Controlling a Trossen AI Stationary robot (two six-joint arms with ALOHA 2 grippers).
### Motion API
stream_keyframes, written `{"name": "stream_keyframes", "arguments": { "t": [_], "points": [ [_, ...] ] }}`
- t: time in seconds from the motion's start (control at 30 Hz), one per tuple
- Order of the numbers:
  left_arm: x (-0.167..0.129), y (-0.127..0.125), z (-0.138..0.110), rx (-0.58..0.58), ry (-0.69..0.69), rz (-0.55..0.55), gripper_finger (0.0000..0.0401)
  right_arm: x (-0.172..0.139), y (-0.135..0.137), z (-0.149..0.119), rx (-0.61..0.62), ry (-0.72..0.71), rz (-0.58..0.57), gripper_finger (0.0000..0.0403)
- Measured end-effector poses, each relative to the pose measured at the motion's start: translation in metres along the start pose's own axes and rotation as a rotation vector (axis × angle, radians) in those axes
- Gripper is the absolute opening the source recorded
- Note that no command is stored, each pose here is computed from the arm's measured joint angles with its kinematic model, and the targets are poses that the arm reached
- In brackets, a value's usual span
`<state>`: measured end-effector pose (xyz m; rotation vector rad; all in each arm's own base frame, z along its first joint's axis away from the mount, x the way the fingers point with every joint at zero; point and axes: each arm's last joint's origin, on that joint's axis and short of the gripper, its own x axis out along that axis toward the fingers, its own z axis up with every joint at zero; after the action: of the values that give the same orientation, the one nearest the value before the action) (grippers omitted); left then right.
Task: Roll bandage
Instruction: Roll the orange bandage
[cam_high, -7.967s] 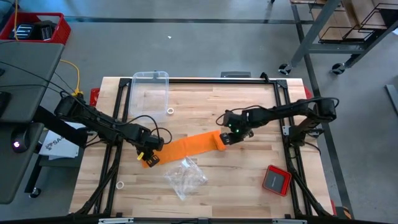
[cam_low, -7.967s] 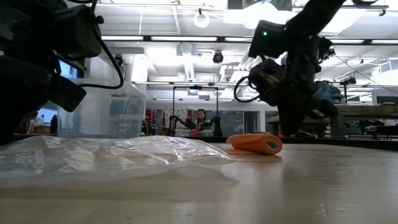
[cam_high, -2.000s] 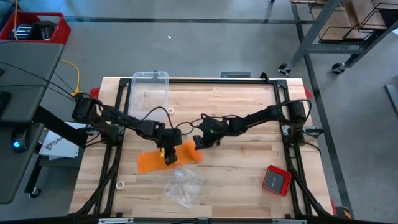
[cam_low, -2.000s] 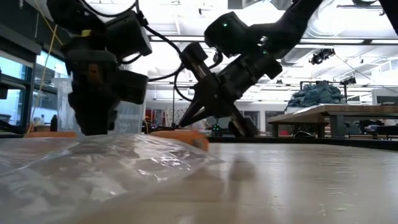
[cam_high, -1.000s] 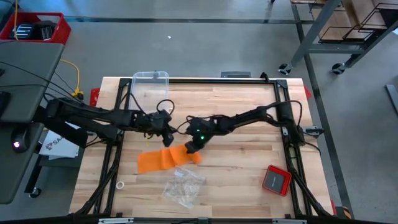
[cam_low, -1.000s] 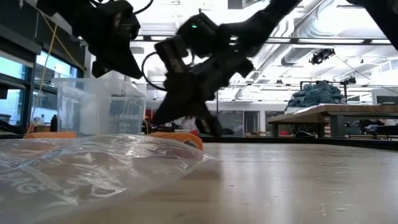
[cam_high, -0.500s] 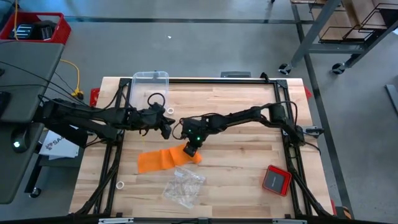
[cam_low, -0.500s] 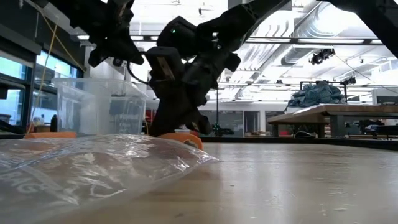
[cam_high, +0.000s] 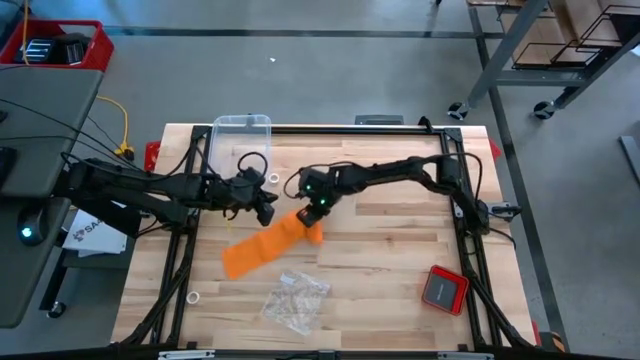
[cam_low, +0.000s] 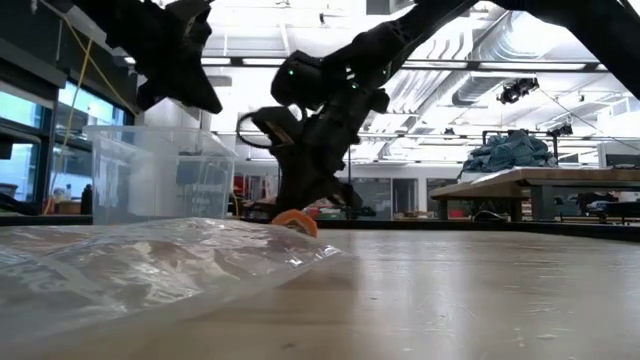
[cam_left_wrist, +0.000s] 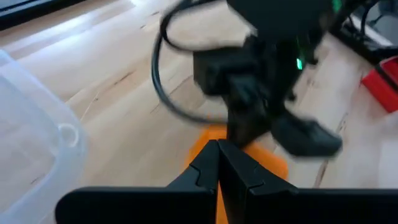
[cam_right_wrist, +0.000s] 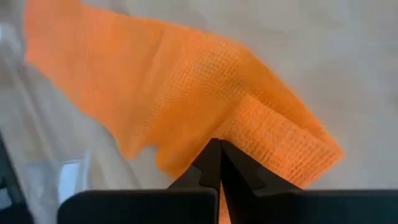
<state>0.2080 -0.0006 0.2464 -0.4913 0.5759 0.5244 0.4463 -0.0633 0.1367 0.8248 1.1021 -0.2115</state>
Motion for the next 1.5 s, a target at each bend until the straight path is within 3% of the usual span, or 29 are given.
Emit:
{"name": "stream_keyframes", "arguments": {
  "t": [0.17,0.37,0.6,0.9,1.17,1.33,1.5],
  "points": [
    [0.001,0.004,-0.007,0.035,0.086,0.021,0.0000,-0.014,-0.015,0.004,-0.007,0.028,-0.069,0.0000],
    [0.009,0.012,-0.027,0.116,0.205,-0.031,0.0000,-0.024,-0.020,-0.004,-0.068,0.105,-0.131,0.0000],
    [0.019,0.025,-0.054,0.136,0.307,-0.040,0.0000,-0.028,-0.020,-0.009,-0.079,0.157,-0.141,0.0000],
    [0.023,0.028,-0.065,0.162,0.372,-0.136,0.0000,-0.043,-0.019,-0.019,-0.149,0.238,-0.171,0.0000],
    [0.025,0.024,-0.062,0.207,0.318,-0.185,0.0000,-0.049,-0.005,-0.023,-0.197,0.221,-0.111,0.0000],
    [0.034,0.024,-0.068,0.190,0.370,-0.159,0.0000,-0.059,0.007,-0.027,-0.225,0.204,-0.080,0.0000],
    [0.045,0.016,-0.074,0.183,0.400,-0.204,0.0000,-0.066,0.012,-0.025,-0.213,0.167,-0.066,0.0000]
  ]
}}
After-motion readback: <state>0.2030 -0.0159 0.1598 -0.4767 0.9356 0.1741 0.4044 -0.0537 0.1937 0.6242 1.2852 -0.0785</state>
